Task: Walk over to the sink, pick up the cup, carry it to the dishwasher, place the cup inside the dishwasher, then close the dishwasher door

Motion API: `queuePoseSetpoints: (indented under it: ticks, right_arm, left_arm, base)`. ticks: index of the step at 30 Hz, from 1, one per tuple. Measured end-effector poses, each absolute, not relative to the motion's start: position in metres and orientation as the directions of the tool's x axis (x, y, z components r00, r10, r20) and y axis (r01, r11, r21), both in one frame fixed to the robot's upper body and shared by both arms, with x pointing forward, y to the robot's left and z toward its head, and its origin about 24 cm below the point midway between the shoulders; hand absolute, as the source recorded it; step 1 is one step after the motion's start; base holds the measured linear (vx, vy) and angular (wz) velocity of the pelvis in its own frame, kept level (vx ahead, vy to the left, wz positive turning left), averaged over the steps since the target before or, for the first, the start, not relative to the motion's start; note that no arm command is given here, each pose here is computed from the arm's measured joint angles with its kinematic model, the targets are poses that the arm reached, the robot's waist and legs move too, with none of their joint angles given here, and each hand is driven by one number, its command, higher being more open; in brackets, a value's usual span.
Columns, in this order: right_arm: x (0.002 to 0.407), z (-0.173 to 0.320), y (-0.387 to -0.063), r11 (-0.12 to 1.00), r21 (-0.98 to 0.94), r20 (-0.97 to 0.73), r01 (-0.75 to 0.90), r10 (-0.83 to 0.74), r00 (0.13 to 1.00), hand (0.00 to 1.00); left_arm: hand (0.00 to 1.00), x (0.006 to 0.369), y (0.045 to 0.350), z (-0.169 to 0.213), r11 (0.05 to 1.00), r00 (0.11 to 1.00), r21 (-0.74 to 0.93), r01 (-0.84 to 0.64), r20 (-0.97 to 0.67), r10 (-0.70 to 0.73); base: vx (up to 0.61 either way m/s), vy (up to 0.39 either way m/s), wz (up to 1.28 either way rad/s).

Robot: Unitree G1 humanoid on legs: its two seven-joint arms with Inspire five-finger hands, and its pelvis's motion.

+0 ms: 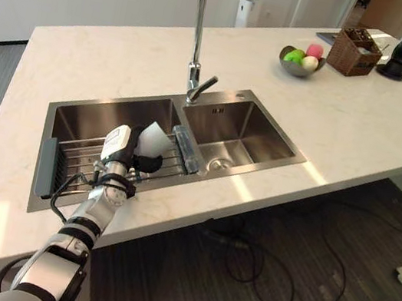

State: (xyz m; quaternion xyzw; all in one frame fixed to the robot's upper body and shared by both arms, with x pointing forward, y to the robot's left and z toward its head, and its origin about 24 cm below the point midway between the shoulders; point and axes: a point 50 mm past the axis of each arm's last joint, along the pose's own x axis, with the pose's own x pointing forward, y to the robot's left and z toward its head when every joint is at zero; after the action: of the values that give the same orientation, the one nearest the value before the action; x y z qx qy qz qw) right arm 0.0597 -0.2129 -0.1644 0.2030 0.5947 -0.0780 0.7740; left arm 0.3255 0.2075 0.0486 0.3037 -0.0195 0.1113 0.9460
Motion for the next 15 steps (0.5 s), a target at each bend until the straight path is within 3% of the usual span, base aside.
queuePoseSetpoints:
  ticks: [2,6,10,15]
  right_arm:
    - [0.056,-0.165,-0.214,0.899,0.220,-0.954,0.380,0.116,0.277,1.00]
    - [0.048,-0.165,-0.216,0.891,0.211,-0.956,0.402,0.102,0.277,1.00]
    - [0.041,-0.165,-0.216,0.889,0.205,-0.958,0.410,0.097,0.270,1.00]
    - [0.036,-0.166,-0.217,0.906,0.185,-0.963,0.380,0.090,0.254,1.00]
  left_arm:
    - [0.00,0.316,0.206,0.070,0.896,0.944,0.314,-0.313,0.202,0.260]
    - [0.00,0.292,0.204,0.107,0.939,0.870,0.043,-0.342,0.391,0.299]
    - [0.00,0.263,0.198,0.121,0.944,0.808,-0.095,-0.317,0.494,0.321]
    - [0.00,0.215,0.197,0.103,0.916,0.801,-0.167,-0.365,0.446,0.400]
  base:
    - [0.04,-0.011,0.13]
    - [-0.03,-0.005,0.24]
    - [-0.09,0.003,0.30]
    - [-0.09,-0.006,0.61]
